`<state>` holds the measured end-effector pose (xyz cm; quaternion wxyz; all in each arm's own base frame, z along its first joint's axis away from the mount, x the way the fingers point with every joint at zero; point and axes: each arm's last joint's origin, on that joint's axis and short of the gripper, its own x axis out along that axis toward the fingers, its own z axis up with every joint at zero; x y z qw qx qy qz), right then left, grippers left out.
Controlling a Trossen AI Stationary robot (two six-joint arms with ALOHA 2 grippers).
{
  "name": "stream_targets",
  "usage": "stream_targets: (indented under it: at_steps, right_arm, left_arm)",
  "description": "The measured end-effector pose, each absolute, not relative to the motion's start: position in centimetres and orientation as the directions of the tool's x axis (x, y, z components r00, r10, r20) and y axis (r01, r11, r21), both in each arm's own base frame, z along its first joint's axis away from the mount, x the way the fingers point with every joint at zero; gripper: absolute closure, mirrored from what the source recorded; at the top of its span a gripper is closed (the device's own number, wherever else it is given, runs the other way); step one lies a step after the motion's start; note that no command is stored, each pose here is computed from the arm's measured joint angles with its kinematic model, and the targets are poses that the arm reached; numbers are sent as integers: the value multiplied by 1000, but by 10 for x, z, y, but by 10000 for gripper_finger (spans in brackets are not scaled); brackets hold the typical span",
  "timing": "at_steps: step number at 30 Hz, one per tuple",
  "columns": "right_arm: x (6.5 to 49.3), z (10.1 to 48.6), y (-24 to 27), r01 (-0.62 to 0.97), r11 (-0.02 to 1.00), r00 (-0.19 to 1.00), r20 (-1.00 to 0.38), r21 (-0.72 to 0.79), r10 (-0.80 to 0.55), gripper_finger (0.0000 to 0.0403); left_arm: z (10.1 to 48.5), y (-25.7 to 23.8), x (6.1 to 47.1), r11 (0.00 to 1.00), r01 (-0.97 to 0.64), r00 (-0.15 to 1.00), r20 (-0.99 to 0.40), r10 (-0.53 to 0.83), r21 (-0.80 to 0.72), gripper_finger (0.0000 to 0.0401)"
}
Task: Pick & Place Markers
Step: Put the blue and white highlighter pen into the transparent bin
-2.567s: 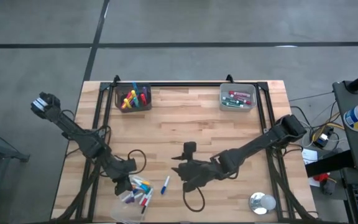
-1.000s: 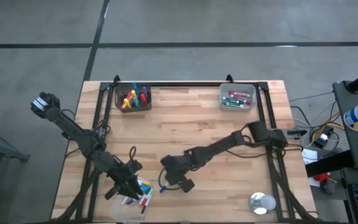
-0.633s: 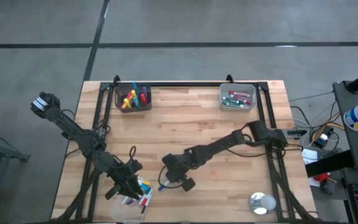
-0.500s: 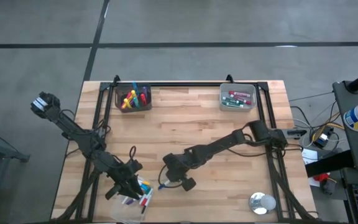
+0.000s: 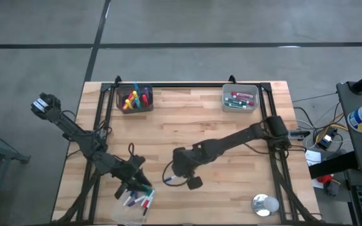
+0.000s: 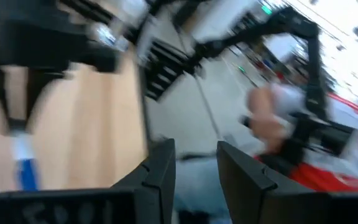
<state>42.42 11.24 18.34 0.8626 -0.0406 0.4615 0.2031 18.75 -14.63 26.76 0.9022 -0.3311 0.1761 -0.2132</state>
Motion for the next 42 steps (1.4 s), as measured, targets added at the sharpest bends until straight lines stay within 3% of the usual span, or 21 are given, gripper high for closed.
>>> stream_targets:
  at_steps: [8,18,24,42]
  right_arm:
    - [408,250,112,-267,964,679,-709,2,189,382]
    - [405,275,111,-248,969,753,-627,10,199,383]
    - [407,277,106,-148,987,787,-612,-63,79,382]
    - [411,284,108,-158,984,833,-546,-79,90,395]
  left_arm:
    - [263,-138,190,821,98,945,-206,-255,-562,291]
    - [263,-130,191,878,-105,983,-181,22,-467,291]
    - [263,-130,191,878,-113,982,-184,29,-465,291]
    - [250,-135,198,880,-125,972,-235,16,-458,291]
